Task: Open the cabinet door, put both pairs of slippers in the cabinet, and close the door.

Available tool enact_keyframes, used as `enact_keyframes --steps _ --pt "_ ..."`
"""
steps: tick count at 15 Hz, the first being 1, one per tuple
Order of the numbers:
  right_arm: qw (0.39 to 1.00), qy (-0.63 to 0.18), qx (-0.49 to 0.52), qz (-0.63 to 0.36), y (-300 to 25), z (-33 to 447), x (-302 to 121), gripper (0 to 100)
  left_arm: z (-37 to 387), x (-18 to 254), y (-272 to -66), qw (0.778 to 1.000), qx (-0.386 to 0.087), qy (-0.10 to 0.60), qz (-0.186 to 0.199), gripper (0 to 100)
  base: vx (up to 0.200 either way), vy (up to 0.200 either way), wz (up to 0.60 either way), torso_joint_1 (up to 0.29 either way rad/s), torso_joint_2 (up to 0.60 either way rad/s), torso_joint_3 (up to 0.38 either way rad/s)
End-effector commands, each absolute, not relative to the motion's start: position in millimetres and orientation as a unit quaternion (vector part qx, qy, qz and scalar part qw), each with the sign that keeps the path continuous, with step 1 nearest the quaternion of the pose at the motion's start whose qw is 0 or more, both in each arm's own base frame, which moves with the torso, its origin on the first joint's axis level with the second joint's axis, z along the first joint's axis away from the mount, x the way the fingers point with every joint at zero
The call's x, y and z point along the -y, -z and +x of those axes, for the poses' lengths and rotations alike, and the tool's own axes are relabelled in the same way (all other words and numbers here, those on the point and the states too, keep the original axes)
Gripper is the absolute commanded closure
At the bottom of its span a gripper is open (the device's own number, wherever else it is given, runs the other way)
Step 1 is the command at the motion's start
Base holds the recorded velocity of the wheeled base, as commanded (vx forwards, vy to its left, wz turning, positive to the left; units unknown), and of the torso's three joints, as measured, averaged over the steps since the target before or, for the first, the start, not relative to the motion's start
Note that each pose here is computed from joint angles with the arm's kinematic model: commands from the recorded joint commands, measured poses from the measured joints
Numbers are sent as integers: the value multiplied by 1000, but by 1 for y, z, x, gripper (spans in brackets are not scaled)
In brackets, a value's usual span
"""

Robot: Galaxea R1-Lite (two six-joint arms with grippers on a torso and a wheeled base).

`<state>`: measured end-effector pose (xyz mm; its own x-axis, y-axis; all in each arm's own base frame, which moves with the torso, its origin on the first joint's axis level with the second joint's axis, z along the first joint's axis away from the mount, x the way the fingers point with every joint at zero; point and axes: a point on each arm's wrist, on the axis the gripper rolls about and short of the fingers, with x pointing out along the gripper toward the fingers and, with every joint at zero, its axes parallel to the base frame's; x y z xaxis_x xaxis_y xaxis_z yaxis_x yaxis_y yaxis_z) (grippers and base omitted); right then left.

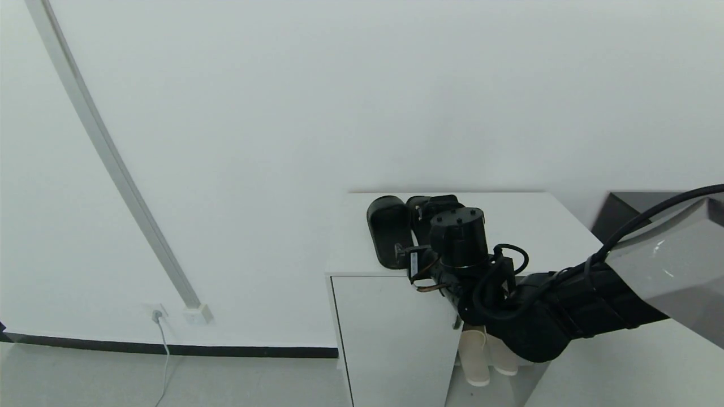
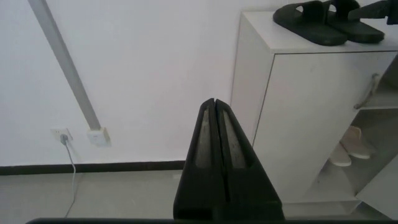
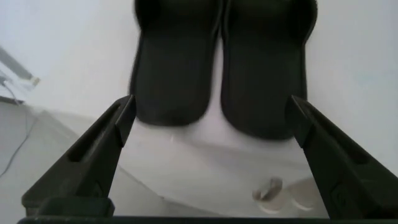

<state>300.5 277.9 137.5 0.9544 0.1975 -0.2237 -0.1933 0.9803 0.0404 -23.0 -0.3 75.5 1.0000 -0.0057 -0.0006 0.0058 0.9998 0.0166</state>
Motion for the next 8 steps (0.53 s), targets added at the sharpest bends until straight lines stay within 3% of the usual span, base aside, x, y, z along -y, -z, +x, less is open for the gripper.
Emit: enact_keyframes --steps 1,2,8 --pt "988 -96 -119 4 -123 309 -283 0 -23 0 -76 1000 -1 3 8 100 200 0 0 12 2 7" --pt "988 -95 -119 4 -122 310 -283 0 -23 0 -76 1000 -1 3 8 100 200 0 0 2 7 7" --pt "990 -87 -114 11 -106 336 -291 0 -23 0 -76 1000 -1 3 8 100 0 0 0 0 0 0"
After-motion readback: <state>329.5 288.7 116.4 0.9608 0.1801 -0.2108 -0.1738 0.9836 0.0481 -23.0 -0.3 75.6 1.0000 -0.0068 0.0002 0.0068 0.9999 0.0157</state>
